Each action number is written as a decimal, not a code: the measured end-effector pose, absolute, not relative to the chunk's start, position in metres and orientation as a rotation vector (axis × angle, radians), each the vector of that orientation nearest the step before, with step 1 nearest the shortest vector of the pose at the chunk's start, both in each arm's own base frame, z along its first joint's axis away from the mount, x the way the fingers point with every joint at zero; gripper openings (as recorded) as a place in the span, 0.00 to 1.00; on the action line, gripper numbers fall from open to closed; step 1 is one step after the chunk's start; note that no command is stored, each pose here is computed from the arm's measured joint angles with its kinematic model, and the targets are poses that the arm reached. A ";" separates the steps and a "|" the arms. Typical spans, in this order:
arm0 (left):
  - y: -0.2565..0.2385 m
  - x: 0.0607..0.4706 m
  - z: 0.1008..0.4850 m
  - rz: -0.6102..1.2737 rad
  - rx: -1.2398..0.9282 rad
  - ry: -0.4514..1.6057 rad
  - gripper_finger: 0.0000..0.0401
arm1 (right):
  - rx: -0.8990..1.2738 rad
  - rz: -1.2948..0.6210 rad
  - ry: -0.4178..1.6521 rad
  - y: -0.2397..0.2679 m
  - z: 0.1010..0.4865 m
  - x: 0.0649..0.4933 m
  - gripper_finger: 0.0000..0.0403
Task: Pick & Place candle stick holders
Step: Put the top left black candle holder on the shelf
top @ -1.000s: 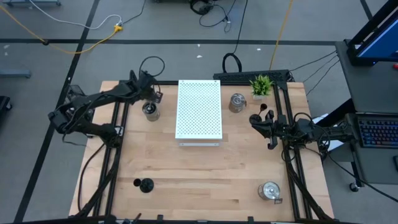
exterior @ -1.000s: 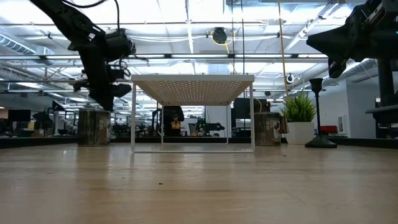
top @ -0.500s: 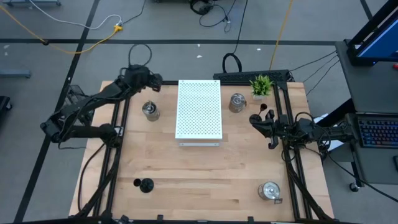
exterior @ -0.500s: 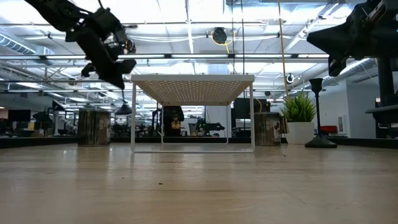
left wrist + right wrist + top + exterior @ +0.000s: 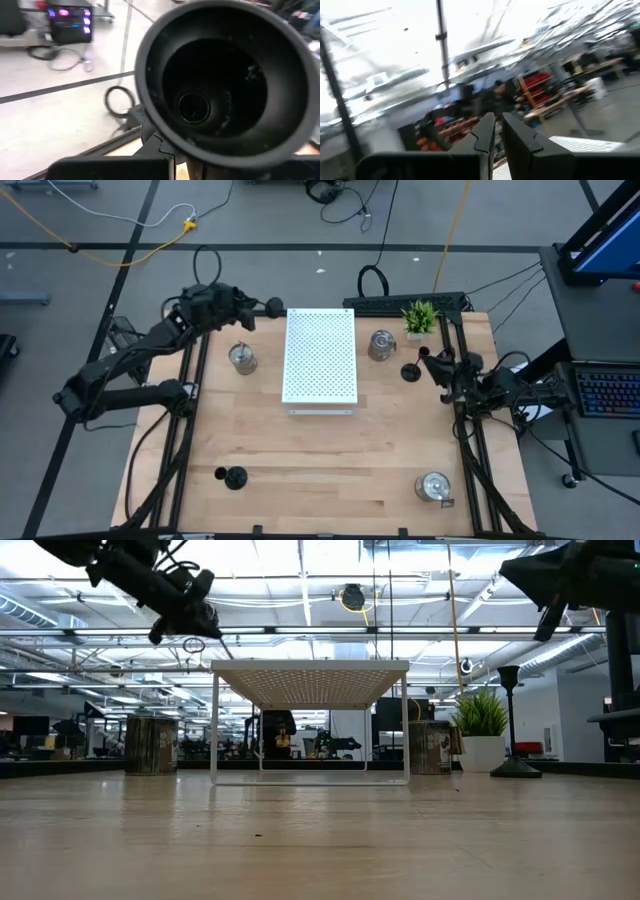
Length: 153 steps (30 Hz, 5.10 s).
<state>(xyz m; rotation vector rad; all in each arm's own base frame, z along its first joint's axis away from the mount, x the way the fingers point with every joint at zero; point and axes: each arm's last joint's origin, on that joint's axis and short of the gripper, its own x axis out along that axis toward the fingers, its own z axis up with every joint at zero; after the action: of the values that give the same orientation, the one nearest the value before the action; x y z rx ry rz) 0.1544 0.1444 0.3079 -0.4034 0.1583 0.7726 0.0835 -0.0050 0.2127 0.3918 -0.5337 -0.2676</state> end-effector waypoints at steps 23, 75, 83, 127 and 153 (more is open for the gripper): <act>0.118 0.239 0.386 0.485 -0.409 0.299 0.03 | 0.363 -0.349 -0.480 -0.006 0.212 0.096 0.04; 0.067 0.325 0.388 0.275 -0.281 0.470 0.03 | 0.165 -0.226 0.267 -0.056 0.334 0.304 0.57; 0.060 0.335 0.384 0.250 -0.281 0.462 0.03 | 0.174 -0.231 0.266 -0.059 0.334 0.304 0.53; 0.060 0.346 0.374 0.236 -0.293 0.474 0.14 | 0.171 -0.240 0.330 -0.058 0.328 0.302 0.02; 0.071 0.318 0.354 0.311 -0.265 0.802 0.80 | 0.183 -0.445 0.262 -0.100 0.333 0.292 0.02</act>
<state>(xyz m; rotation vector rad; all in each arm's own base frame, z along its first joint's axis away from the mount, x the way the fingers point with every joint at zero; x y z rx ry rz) 0.3180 0.0705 0.3539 -0.2652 0.8024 0.3110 0.2923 -0.1000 0.3328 0.1829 0.2616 -0.4453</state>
